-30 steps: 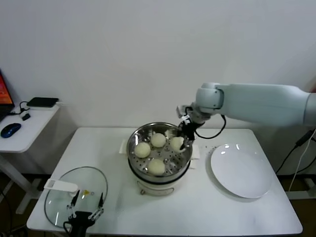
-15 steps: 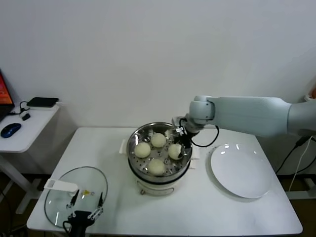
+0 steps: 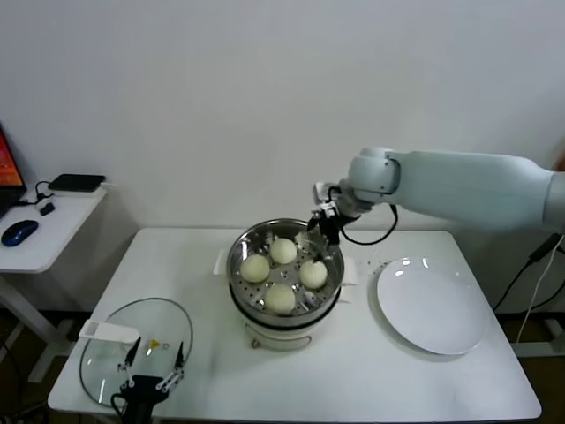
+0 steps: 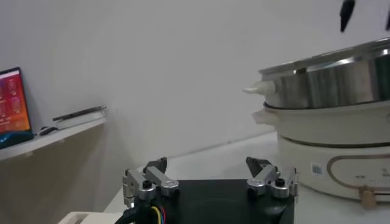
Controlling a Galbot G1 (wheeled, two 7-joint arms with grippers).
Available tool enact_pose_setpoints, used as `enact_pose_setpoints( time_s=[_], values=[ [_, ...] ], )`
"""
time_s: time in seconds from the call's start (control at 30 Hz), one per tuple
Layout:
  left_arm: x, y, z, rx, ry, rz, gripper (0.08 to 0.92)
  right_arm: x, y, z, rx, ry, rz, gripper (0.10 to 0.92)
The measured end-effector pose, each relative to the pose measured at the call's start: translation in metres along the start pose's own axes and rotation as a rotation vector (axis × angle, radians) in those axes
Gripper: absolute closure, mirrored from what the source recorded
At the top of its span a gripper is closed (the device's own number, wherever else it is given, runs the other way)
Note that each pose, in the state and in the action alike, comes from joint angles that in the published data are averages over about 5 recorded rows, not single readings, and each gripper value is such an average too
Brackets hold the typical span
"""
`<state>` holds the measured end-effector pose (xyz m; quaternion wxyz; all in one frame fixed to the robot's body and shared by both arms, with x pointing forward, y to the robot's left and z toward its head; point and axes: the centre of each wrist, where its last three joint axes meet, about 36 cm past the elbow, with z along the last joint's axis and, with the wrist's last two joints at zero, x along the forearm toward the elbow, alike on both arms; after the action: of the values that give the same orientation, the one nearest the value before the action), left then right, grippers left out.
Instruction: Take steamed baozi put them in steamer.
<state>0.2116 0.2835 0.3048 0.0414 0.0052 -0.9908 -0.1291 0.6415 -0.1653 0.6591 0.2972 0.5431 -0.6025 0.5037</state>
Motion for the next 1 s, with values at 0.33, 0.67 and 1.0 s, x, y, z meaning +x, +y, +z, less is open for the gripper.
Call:
enact_pose_setpoints(
  time_s=[0.33,0.67,1.0],
  values=[
    [-0.005,0.002,-0.002,-0.008,-0.016,0.001,0.177,0.018,0.034,0.046,-0.142,-0.256,0.307,0.200],
    [-0.004,0.002,0.002,-0.016,-0.001,-0.002,0.177,-0.025,0.109,0.103,-0.330,-0.580,0.624,0.200],
    [-0.002,-0.001,0.001,-0.009,-0.003,-0.009,0.177,-0.059,0.186,0.121,-0.522,-0.970,0.870,0.200]
  ],
)
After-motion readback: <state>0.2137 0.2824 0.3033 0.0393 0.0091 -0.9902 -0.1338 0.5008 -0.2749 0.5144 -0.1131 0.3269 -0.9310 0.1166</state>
